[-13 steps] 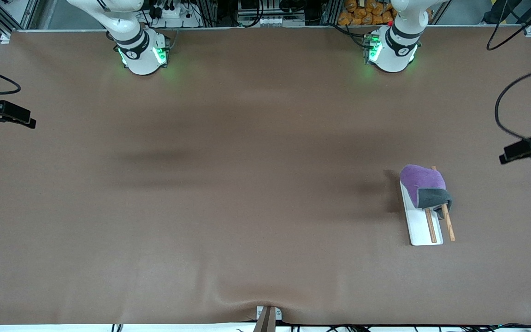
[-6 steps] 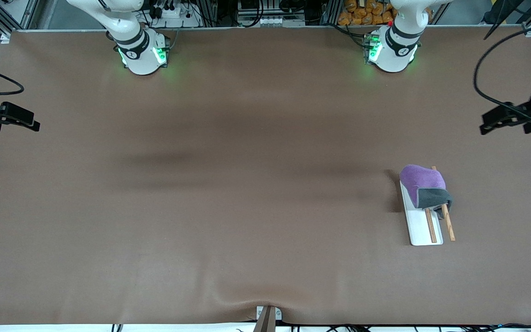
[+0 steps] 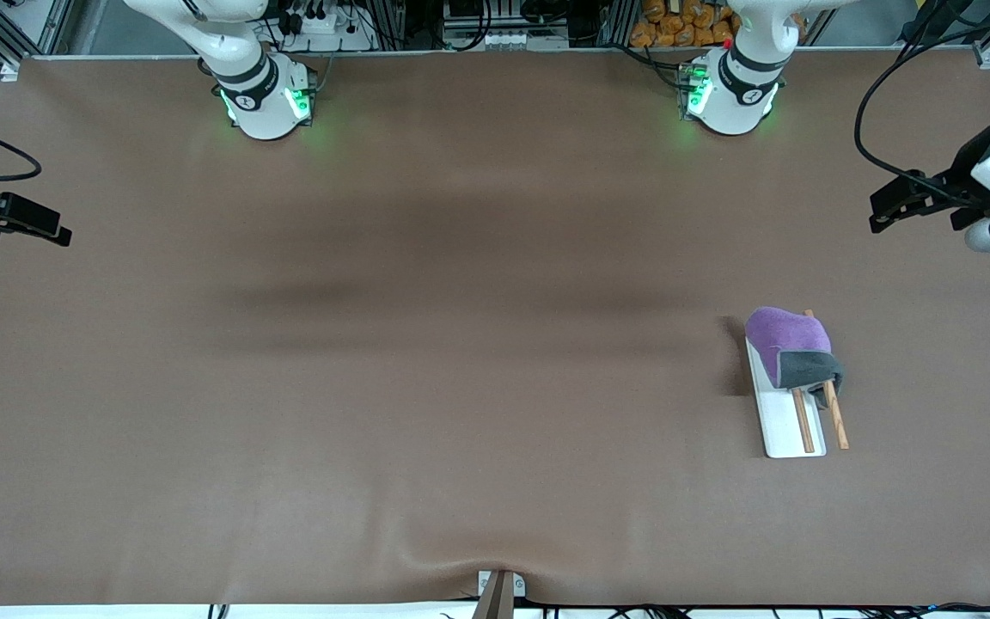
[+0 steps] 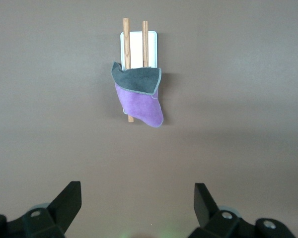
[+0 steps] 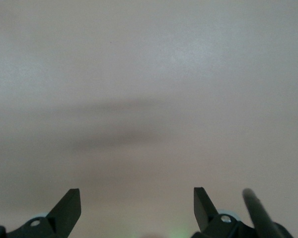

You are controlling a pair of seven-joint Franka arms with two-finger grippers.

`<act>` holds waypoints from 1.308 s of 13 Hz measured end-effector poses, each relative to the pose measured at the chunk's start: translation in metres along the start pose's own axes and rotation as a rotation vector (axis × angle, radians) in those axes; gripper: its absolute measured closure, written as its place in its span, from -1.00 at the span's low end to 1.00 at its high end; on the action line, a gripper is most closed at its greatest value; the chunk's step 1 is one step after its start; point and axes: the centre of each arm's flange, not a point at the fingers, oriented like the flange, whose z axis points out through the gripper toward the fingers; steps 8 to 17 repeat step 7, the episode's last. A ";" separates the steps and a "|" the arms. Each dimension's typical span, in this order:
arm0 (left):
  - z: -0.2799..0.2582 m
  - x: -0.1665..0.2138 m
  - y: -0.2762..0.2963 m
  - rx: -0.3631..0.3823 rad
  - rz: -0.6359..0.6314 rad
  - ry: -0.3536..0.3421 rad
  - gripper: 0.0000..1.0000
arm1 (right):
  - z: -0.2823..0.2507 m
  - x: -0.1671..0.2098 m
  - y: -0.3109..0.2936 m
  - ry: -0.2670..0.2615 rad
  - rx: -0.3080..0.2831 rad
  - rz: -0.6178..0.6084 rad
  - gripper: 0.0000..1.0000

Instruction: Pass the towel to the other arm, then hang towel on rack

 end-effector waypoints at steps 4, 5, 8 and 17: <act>-0.002 -0.002 -0.007 0.001 -0.013 0.002 -1.00 | 0.000 0.000 0.001 0.000 0.000 0.003 -1.00; -0.002 -0.002 -0.008 0.001 -0.014 0.000 -1.00 | 0.000 0.000 0.001 0.000 0.001 0.003 -1.00; -0.002 -0.002 -0.008 0.001 -0.015 -0.005 -1.00 | 0.000 0.000 0.000 0.001 0.001 0.002 -1.00; -0.002 -0.002 -0.008 0.001 -0.015 -0.005 -1.00 | 0.000 0.000 0.000 0.001 0.001 0.002 -1.00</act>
